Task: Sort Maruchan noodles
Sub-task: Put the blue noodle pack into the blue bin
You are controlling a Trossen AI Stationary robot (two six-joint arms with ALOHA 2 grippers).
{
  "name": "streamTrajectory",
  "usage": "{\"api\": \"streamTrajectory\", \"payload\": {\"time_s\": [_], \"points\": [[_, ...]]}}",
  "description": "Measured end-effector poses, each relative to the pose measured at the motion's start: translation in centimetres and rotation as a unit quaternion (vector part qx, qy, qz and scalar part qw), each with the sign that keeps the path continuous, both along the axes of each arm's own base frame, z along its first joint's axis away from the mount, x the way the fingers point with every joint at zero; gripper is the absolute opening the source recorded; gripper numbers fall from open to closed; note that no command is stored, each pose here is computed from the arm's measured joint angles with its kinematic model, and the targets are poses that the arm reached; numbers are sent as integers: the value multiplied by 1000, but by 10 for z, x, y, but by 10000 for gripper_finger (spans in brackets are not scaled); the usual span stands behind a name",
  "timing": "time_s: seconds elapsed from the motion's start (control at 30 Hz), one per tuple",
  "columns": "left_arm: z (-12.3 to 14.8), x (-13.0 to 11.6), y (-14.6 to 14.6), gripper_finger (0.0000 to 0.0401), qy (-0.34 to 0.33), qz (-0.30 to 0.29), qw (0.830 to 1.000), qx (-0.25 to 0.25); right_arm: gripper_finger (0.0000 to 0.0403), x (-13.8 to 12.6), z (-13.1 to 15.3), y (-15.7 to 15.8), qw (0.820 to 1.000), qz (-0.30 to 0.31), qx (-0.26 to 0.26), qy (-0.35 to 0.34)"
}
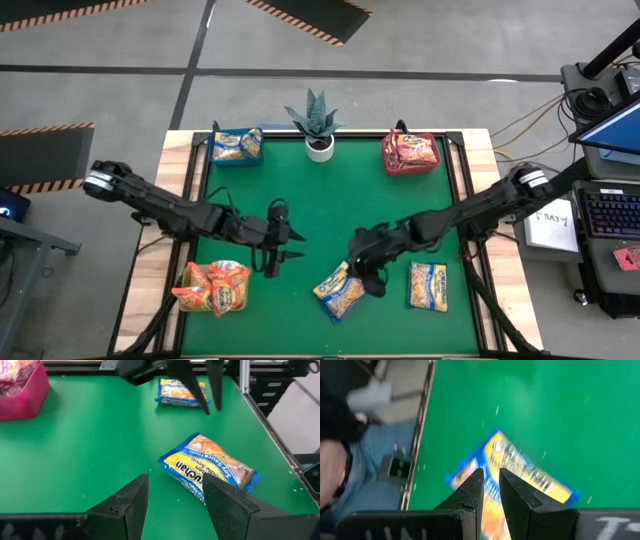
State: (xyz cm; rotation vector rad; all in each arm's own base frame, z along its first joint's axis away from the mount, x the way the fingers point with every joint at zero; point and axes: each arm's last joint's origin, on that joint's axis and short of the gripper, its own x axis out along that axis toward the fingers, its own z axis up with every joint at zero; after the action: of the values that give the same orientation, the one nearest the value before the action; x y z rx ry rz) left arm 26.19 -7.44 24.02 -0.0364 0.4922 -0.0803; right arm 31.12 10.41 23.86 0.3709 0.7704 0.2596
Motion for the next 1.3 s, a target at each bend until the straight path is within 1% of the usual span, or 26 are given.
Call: {"api": "streamTrajectory", "payload": {"time_s": [0.13,0.3,0.53,0.7,0.8,0.93,1.03,1.1,1.13,1.2,1.23,1.3], "points": [[-3,0,-8,169,-10,20,1000,4,52,8,-6,12,997,12,-16,77],[0,1,-11,169,-28,15,999,4,52,17,-15,25,991,24,-36,127],[3,2,-11,169,-42,10,999,11,52,25,-35,30,987,39,-57,146],[4,3,-11,169,-47,9,999,13,52,33,-59,33,983,59,-85,154],[4,3,-11,169,-47,9,999,14,52,40,-70,35,983,69,-90,145],[4,3,-11,169,-49,10,999,14,52,48,-77,31,986,68,-89,127],[4,3,-11,169,-49,10,999,13,51,54,-81,19,986,35,-100,130],[3,4,-11,169,-48,10,999,14,45,57,-83,8,984,-8,-123,129],[2,4,-12,169,-48,10,999,14,41,59,-83,1,981,-40,-138,126],[2,4,-11,169,-48,11,999,14,35,63,-83,-16,971,-115,-173,120],[3,4,-11,169,-49,15,999,17,32,64,-82,-25,964,-144,-193,117],[3,4,-10,169,-50,28,998,24,28,66,-78,-39,956,-171,-212,110]]}}
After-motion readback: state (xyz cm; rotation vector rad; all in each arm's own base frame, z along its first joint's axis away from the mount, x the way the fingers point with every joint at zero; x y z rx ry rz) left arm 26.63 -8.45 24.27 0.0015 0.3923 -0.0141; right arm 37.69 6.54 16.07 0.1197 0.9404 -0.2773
